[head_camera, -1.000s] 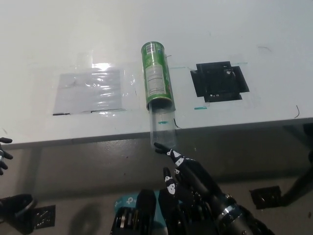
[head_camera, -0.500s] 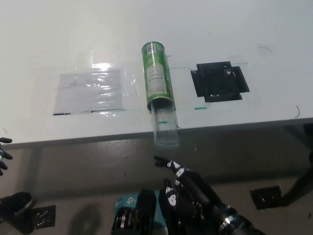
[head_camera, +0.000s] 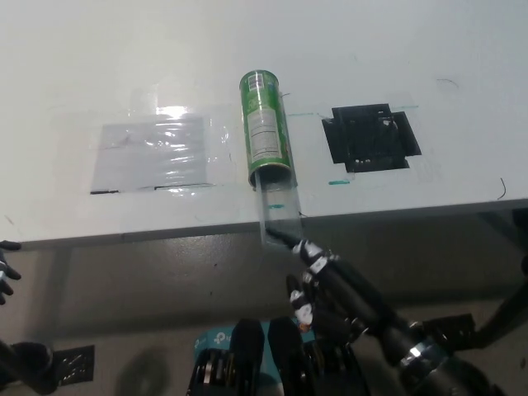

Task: The robot uses its right hand finger to pull out the chips tray kept inside a container in the middle of the desk

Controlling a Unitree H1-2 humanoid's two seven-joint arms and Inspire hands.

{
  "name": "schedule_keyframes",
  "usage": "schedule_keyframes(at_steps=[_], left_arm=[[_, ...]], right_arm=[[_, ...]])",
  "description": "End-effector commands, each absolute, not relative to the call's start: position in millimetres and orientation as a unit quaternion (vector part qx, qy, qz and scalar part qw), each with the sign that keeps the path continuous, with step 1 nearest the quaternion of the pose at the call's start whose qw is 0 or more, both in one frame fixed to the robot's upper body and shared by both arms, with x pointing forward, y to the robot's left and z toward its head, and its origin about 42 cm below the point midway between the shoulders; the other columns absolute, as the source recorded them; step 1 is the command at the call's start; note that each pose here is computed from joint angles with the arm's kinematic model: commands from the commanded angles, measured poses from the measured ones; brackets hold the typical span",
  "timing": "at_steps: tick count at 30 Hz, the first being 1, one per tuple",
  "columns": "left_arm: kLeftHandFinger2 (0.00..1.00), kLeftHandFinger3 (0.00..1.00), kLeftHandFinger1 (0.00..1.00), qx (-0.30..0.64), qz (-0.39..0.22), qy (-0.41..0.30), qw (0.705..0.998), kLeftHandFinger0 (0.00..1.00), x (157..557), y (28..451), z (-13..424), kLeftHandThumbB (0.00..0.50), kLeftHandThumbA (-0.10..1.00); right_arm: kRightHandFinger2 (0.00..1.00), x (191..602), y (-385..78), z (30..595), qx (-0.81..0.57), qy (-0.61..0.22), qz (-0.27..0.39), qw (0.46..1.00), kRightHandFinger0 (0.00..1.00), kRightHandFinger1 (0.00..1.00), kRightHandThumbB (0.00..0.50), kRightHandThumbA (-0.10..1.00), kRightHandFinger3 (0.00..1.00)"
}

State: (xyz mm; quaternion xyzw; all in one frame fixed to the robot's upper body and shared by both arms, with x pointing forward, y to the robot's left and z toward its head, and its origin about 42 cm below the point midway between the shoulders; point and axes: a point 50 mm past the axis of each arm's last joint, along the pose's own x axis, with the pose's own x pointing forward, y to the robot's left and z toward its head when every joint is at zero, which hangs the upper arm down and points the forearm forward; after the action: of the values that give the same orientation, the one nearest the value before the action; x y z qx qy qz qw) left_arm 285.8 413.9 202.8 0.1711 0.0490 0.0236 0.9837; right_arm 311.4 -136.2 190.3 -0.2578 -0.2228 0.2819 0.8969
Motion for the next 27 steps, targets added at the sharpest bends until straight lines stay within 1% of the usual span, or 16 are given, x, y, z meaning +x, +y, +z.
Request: schedule_keyframes(at_steps=[1,2,3,4,5,7,8,9,10,11,12,16,18,20,22,27], left_arm=[[0.38,0.55,0.31,0.181,0.030,0.025,0.983,0.31,284.4,418.1,212.3,0.000,0.22],[0.38,0.55,0.31,0.179,0.031,0.026,0.983,0.32,284.0,417.7,211.3,0.000,0.22],[0.37,0.55,0.31,0.180,0.031,0.026,0.983,0.31,283.7,417.6,210.9,0.000,0.22],[0.38,0.55,0.31,0.182,0.032,0.027,0.982,0.31,283.5,417.7,211.0,0.000,0.22],[0.38,0.56,0.31,0.181,0.035,0.029,0.982,0.31,283.5,418.1,210.9,0.000,0.22],[0.38,0.56,0.31,0.178,0.035,0.028,0.983,0.32,283.3,417.3,210.7,0.000,0.23],[0.37,0.56,0.30,0.175,0.033,0.023,0.984,0.30,284.4,417.2,210.0,0.000,0.22],[0.37,0.56,0.30,0.174,0.034,0.022,0.984,0.30,284.5,417.3,209.8,0.000,0.22],[0.37,0.56,0.30,0.174,0.034,0.022,0.984,0.30,284.5,417.3,209.8,0.000,0.22],[0.38,0.56,0.30,0.170,0.036,0.023,0.985,0.29,284.4,417.6,207.6,0.000,0.22],[0.38,0.55,0.30,0.172,0.036,0.023,0.984,0.30,284.8,417.1,207.5,0.000,0.21],[0.38,0.56,0.31,0.173,0.037,0.022,0.984,0.31,285.5,416.0,207.5,0.000,0.20],[0.39,0.57,0.31,0.166,0.036,0.021,0.985,0.31,286.0,415.5,207.5,0.000,0.19],[0.40,0.58,0.31,0.174,0.036,0.020,0.984,0.31,285.6,414.8,208.4,0.000,0.20],[0.40,0.58,0.32,0.170,0.036,0.020,0.985,0.31,285.9,414.6,208.2,0.000,0.21],[0.39,0.59,0.32,0.170,0.038,0.019,0.985,0.33,286.2,414.8,206.1,0.000,0.23]], right_arm=[[1.00,312.4,-159.0,219.2,-0.231,-0.238,0.281,0.900,0.00,0.03,0.294,-0.10,1.00],[1.00,311.7,-164.0,223.4,-0.237,-0.237,0.271,0.902,0.00,0.03,0.296,-0.10,1.00],[1.00,311.7,-171.9,228.1,-0.240,-0.240,0.257,0.905,0.00,0.01,0.279,-0.10,1.00],[1.00,311.7,-180.6,232.6,-0.241,-0.243,0.242,0.908,0.00,0.00,0.216,-0.10,1.00],[1.00,312.8,-187.2,236.6,-0.240,-0.243,0.226,0.912,0.00,0.01,0.274,-0.10,1.00],[0.97,312.8,-203.0,243.6,-0.222,-0.239,0.204,0.923,0.01,0.05,0.261,-0.10,1.00],[0.87,313.1,-212.5,247.0,-0.223,-0.235,0.186,0.928,0.01,0.04,0.257,-0.10,1.00],[0.83,314.0,-212.3,248.4,-0.223,-0.236,0.187,0.927,0.00,0.03,0.260,-0.10,1.00],[0.83,314.0,-212.4,248.6,-0.223,-0.235,0.187,0.928,0.00,0.03,0.259,-0.10,1.00],[0.72,313.3,-238.0,243.6,-0.206,-0.218,0.120,0.946,0.06,0.07,0.250,-0.10,1.00],[0.68,313.5,-245.7,239.1,-0.203,-0.210,0.105,0.951,0.06,0.08,0.240,-0.10,0.98],[0.67,313.5,-256.6,229.4,-0.187,-0.190,0.079,0.961,0.06,0.10,0.225,-0.10,0.98],[0.66,315.4,-265.5,212.5,-0.156,-0.161,0.046,0.974,0.06,0.10,0.215,-0.10,0.96],[0.67,316.7,-267.9,200.9,-0.133,-0.143,0.032,0.980,0.05,0.10,0.194,-0.10,0.96],[0.65,319.4,-268.4,190.6,-0.120,-0.141,0.010,0.983,0.01,0.07,0.210,-0.10,0.94],[0.62,324.7,-269.9,166.5,-0.086,-0.108,-0.032,0.990,0.03,0.09,0.202,-0.10,0.94]])
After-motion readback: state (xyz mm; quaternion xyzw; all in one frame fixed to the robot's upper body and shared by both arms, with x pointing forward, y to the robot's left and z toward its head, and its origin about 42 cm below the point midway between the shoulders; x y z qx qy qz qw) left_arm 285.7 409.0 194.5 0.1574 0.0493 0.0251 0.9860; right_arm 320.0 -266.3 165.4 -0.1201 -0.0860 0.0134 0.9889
